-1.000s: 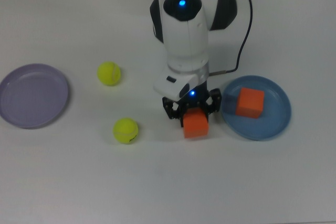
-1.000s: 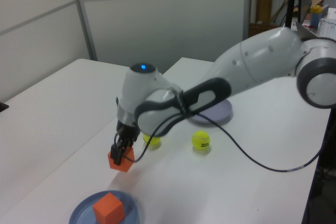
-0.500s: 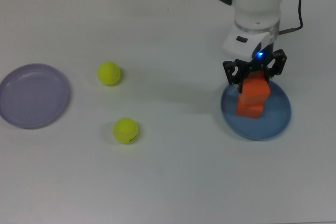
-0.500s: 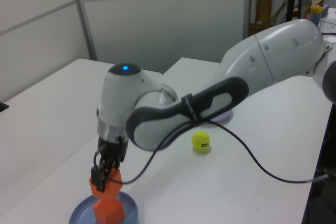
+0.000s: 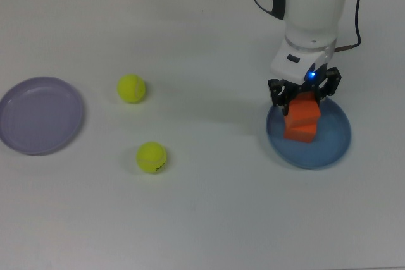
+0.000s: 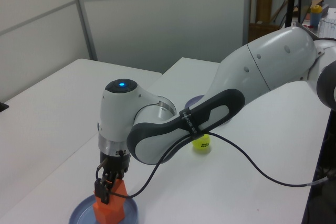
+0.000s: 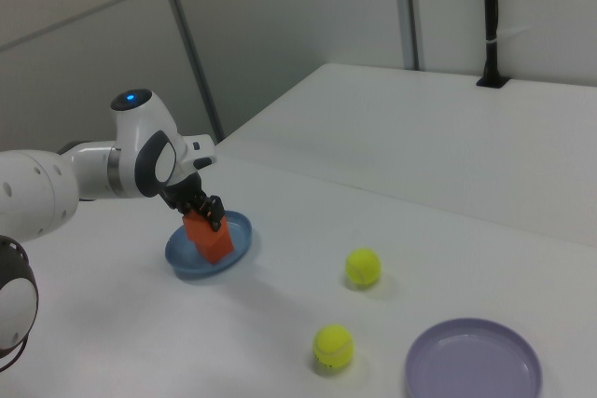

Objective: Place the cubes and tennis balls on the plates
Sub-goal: 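Lift the second cube and stack it on the first cube, then move to the tennis ball nearest the lavender plate and grasp it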

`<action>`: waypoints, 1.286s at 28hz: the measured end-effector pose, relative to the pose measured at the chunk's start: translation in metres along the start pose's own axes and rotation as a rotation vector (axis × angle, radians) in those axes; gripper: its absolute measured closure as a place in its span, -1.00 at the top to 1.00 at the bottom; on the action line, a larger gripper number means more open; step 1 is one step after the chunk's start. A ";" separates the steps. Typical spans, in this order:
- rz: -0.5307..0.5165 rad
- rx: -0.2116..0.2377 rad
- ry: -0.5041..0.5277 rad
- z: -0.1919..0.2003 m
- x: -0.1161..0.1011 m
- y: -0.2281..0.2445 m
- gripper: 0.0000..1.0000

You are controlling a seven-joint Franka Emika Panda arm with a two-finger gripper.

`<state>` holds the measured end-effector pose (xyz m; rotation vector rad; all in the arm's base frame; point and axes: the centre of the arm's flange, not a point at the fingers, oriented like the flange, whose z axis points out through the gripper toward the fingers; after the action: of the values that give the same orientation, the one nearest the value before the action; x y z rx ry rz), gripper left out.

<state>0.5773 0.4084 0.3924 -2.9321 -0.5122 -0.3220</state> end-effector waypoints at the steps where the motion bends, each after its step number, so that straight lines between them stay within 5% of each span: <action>1: -0.002 -0.002 0.000 0.000 0.000 0.000 0.49; 7: -0.002 0.000 0.025 -0.014 0.005 -0.001 0.98; 14: 0.065 0.020 0.029 -0.099 0.009 0.011 1.00; 21: 0.176 -0.072 -0.063 -0.167 -0.007 0.083 1.00; 28: 0.352 -0.164 -0.162 -0.131 -0.026 0.213 1.00; 36: 0.412 -0.203 -0.220 -0.088 -0.059 0.301 1.00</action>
<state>0.6116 0.0937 0.4308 -3.1858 0.1173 0.0020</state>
